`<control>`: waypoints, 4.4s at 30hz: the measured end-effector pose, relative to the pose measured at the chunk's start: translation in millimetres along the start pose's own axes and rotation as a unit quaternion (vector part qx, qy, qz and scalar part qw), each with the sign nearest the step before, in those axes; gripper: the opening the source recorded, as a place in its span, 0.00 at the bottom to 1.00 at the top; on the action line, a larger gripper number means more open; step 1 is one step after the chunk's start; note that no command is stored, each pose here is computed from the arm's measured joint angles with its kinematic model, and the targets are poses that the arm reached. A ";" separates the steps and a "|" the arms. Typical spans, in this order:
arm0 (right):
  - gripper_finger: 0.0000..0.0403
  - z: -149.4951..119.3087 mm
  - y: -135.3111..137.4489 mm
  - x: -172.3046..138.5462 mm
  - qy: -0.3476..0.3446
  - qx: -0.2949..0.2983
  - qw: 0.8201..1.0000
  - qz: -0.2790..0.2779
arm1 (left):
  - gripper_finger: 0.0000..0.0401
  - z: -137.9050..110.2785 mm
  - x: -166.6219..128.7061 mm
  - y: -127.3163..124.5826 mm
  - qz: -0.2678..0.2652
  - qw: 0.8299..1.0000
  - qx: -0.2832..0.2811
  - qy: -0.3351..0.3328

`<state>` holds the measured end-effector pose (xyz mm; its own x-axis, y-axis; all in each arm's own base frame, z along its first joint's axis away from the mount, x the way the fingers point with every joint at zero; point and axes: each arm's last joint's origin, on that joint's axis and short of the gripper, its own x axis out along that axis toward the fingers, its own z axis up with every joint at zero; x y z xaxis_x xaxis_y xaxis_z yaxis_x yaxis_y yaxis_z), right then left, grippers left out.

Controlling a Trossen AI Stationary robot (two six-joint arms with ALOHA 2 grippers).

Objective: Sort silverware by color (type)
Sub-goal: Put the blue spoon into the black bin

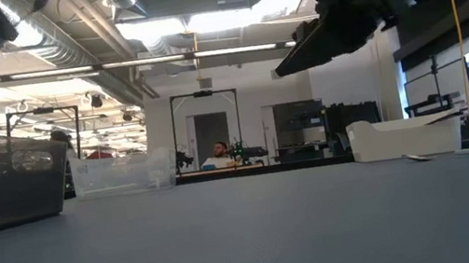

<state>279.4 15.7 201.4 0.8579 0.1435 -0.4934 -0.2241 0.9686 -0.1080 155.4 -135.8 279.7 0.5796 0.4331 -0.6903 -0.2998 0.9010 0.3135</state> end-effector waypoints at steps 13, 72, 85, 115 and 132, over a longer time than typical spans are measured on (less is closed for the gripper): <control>0.41 -7.5 -37.3 -5.8 0.015 -0.011 0.996 -0.090 | 0.09 -54.1 47.7 29.1 0.043 0.985 0.013 0.166; 0.41 -8.7 -73.4 -16.4 -0.025 -0.014 0.992 -0.124 | 0.33 -46.2 69.6 26.3 0.002 0.985 -0.048 0.166; 0.41 -8.7 -73.4 -16.4 -0.025 -0.014 0.992 -0.124 | 0.33 -15.1 69.6 11.4 -0.020 0.999 -0.029 -0.003; 0.41 -20.6 -51.1 -83.4 0.126 0.165 0.960 -0.187 | 0.33 -7.5 127.9 -45.0 0.034 0.996 0.053 -0.057; 0.41 -81.6 -32.1 -84.8 0.439 0.357 0.791 -0.232 | 0.33 3.6 126.5 -53.7 -0.036 0.996 -0.002 -0.085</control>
<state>176.1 -44.1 176.3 0.0483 -0.1546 -0.9868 0.6082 0.7883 -0.0937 247.5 -129.3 177.8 0.7195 0.3666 -0.5898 -0.2563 0.9296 0.2650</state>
